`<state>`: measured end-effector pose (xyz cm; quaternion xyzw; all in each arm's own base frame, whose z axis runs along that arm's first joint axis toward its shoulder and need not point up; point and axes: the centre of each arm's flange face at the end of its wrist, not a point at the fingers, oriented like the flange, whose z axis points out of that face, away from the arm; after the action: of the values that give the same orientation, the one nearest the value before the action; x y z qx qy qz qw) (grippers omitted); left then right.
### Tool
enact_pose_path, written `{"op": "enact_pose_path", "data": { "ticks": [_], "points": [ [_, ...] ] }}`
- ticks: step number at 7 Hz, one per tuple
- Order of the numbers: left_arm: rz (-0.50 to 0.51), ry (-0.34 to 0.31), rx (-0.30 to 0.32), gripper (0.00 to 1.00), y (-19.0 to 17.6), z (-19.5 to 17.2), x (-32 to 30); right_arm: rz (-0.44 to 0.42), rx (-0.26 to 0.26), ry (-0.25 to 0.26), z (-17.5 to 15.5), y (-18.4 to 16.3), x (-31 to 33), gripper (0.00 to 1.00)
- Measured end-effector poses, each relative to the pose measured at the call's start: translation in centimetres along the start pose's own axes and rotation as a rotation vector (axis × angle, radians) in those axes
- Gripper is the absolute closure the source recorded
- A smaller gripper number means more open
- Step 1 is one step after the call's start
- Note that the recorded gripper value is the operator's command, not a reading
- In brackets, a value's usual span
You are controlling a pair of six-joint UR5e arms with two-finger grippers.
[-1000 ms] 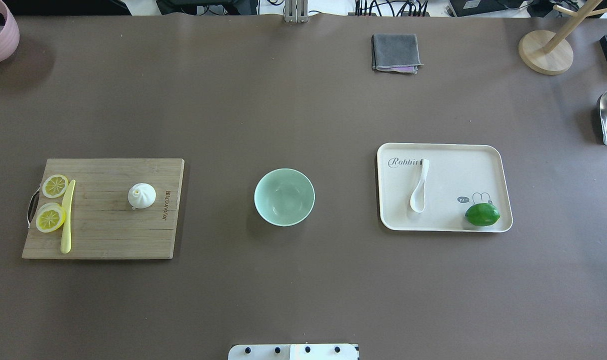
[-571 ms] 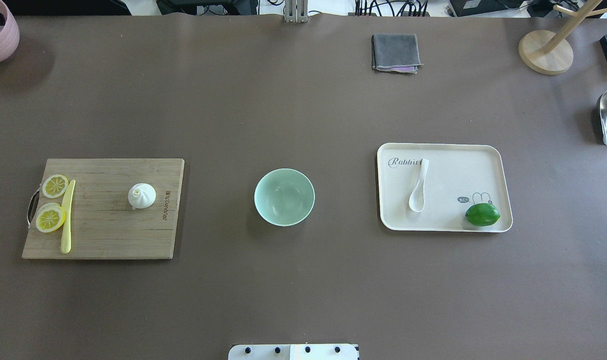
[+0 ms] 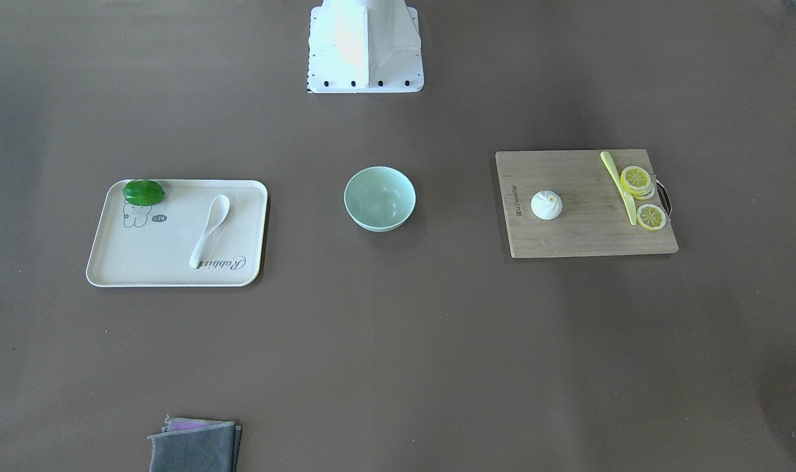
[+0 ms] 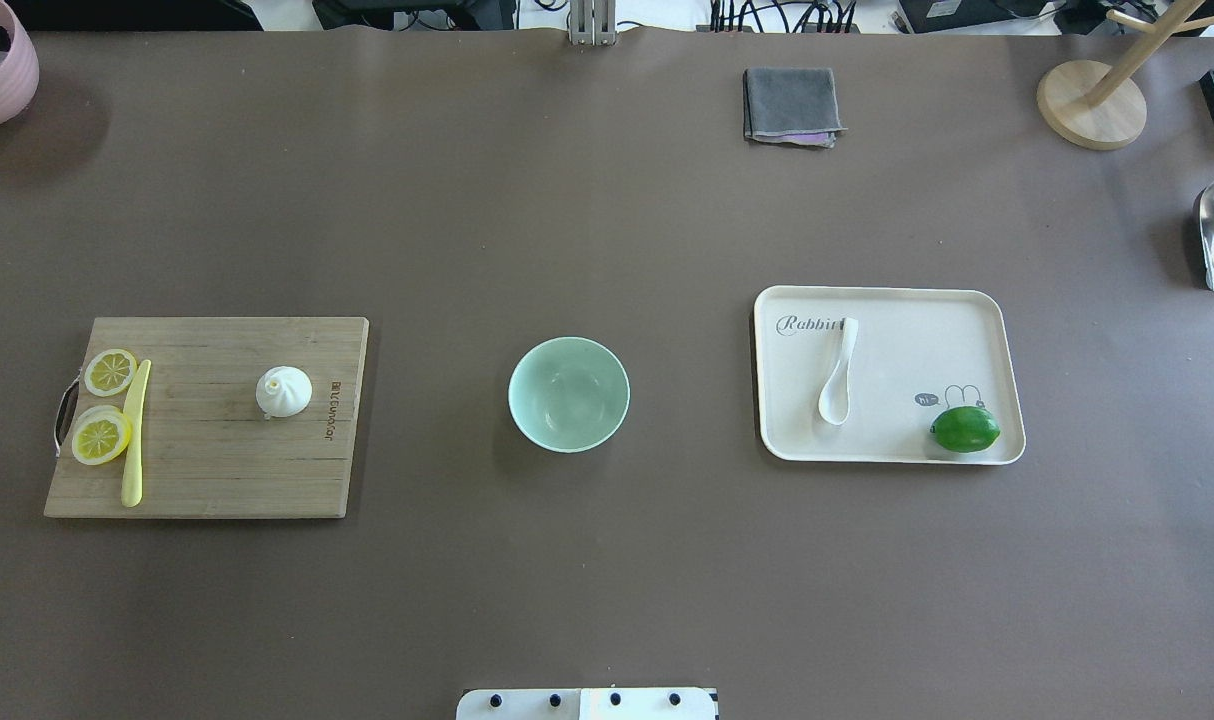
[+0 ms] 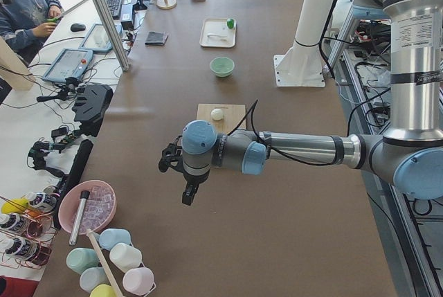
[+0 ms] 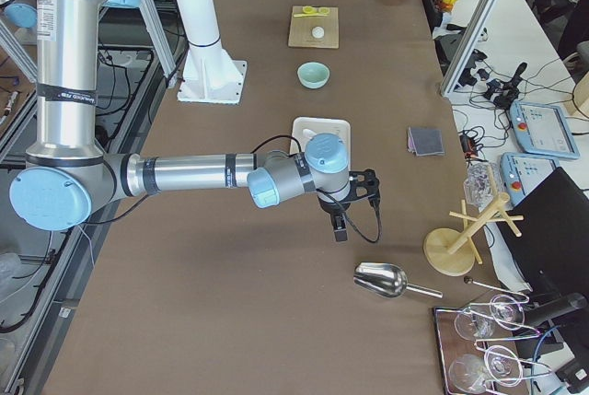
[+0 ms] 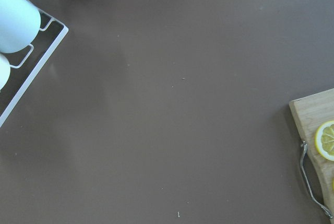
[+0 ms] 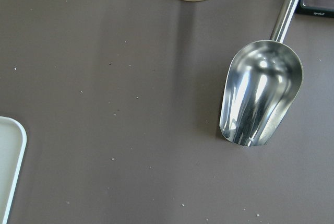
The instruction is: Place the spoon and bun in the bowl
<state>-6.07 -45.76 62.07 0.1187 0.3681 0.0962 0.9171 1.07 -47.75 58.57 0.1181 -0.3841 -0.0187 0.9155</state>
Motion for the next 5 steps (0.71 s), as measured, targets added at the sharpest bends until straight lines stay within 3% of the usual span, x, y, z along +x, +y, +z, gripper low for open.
{"op": "enact_pose_path", "data": {
  "ticks": [5],
  "points": [
    [0.028,-0.017,0.024,0.02,1.2,0.4,-0.3,0.049,0.0,-0.027,0.3,-1.5,-4.4,0.0]
  ]
}}
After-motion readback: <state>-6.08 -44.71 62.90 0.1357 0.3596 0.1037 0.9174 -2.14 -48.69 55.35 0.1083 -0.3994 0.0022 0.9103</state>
